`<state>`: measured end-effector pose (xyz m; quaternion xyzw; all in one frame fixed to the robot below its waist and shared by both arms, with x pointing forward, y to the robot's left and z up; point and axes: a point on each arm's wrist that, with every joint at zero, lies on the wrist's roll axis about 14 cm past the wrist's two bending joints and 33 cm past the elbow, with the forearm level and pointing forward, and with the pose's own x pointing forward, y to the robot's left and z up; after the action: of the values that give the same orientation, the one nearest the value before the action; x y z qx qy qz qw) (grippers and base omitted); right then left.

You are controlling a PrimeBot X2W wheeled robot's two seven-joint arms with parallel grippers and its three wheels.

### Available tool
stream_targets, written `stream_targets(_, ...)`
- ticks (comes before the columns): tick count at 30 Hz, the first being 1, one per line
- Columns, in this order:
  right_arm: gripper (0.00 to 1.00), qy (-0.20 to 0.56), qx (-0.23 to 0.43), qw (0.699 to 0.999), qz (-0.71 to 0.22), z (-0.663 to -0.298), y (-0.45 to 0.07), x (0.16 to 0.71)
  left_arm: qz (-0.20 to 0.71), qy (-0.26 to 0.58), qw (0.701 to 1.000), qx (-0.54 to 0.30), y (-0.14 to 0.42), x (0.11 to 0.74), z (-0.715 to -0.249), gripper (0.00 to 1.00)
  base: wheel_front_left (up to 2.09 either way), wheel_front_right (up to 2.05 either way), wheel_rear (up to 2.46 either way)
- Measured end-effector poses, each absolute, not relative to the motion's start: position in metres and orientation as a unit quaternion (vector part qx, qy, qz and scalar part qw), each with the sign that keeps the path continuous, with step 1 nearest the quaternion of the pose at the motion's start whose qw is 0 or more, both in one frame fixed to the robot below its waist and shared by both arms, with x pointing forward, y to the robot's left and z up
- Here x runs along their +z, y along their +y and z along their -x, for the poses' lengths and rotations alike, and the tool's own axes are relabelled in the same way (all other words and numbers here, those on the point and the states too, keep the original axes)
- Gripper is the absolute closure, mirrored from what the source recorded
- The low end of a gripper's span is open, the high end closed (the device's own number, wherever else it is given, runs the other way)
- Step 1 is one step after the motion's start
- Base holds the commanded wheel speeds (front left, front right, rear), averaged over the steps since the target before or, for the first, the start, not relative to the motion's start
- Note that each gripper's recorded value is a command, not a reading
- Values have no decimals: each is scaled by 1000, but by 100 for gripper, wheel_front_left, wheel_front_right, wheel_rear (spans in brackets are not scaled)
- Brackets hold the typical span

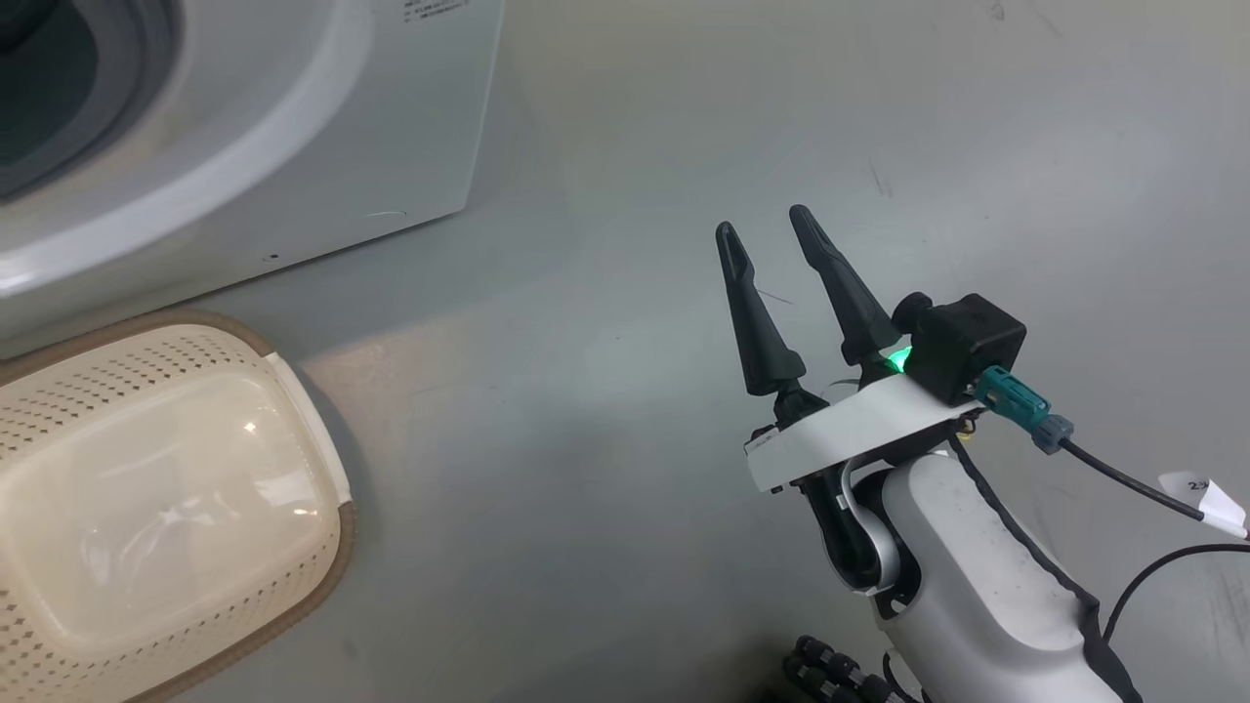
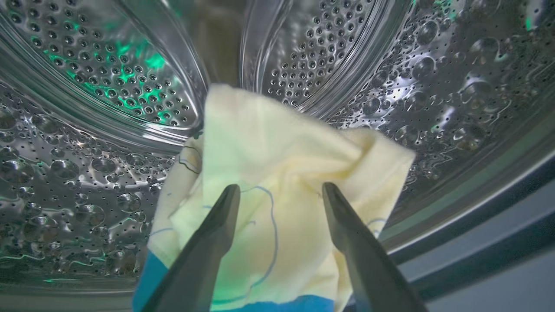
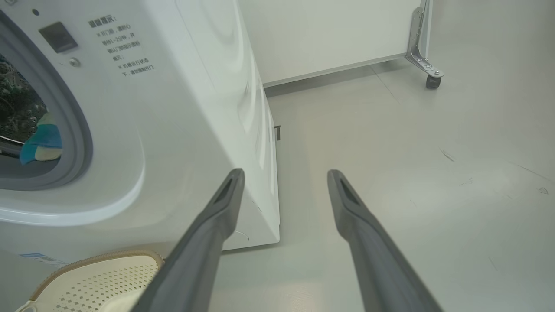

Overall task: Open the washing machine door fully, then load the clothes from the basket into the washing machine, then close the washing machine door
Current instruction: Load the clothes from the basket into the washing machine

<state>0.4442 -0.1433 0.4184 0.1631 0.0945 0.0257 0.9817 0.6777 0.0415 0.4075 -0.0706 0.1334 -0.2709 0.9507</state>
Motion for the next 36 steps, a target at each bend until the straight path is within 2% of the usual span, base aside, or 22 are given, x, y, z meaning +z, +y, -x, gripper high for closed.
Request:
stream_targets(26,0,39,59,983,-169,-449,-133,462,105,88,958,-250,72,440,-592,0,0,0,0)
stream_targets(36,0,26,68,983,-171,-438,-135,475,110,71,961,-242,85,465,-559,0,0,0,0)
